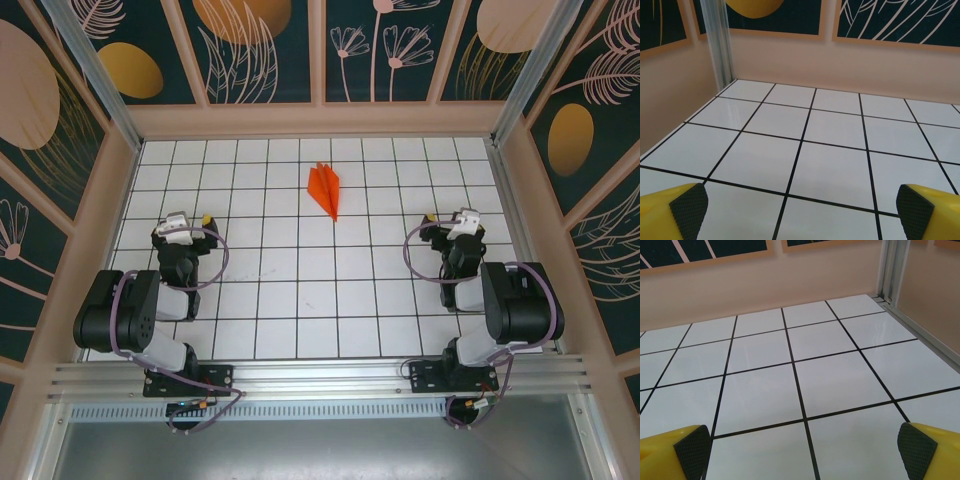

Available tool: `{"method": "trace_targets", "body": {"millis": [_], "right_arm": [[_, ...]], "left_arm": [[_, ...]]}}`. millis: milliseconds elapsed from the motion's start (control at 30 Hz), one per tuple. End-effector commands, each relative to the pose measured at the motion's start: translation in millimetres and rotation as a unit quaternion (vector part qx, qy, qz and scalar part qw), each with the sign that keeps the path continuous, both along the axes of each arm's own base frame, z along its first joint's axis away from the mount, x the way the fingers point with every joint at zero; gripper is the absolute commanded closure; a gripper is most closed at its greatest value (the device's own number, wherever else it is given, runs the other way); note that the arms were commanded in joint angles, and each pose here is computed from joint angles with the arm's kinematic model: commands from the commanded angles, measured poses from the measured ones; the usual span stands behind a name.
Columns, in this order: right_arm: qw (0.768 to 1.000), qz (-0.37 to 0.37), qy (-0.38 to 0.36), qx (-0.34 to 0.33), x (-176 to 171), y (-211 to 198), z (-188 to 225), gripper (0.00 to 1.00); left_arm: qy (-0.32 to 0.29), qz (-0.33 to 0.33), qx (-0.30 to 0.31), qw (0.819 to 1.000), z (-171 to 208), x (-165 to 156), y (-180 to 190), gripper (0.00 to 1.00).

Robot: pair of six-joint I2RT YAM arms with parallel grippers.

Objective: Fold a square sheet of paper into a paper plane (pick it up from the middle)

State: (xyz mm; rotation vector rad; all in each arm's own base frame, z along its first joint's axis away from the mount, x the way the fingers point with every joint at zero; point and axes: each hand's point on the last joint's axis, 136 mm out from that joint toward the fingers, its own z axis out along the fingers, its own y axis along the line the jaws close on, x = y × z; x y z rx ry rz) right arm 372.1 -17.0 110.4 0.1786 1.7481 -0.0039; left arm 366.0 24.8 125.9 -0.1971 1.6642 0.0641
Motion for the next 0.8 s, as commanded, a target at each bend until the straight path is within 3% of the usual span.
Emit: {"method": "trace_targets", "body": {"millis": [0, 767], "right_arm": [[1.000, 0.006, -0.027, 0.003, 1.9, -0.8, 11.7, 0.01], [1.000, 0.005, -0.026, 0.003, 2.0, -1.5, 11.3, 0.01]], "left_arm": [[-0.028, 0.009, -0.001, 1.000, 15.4, 5.9, 4.3, 0.01], [-0.025, -0.018, 0.007, 1.000, 15.1, 8.2, -4.6, 0.01]]}}
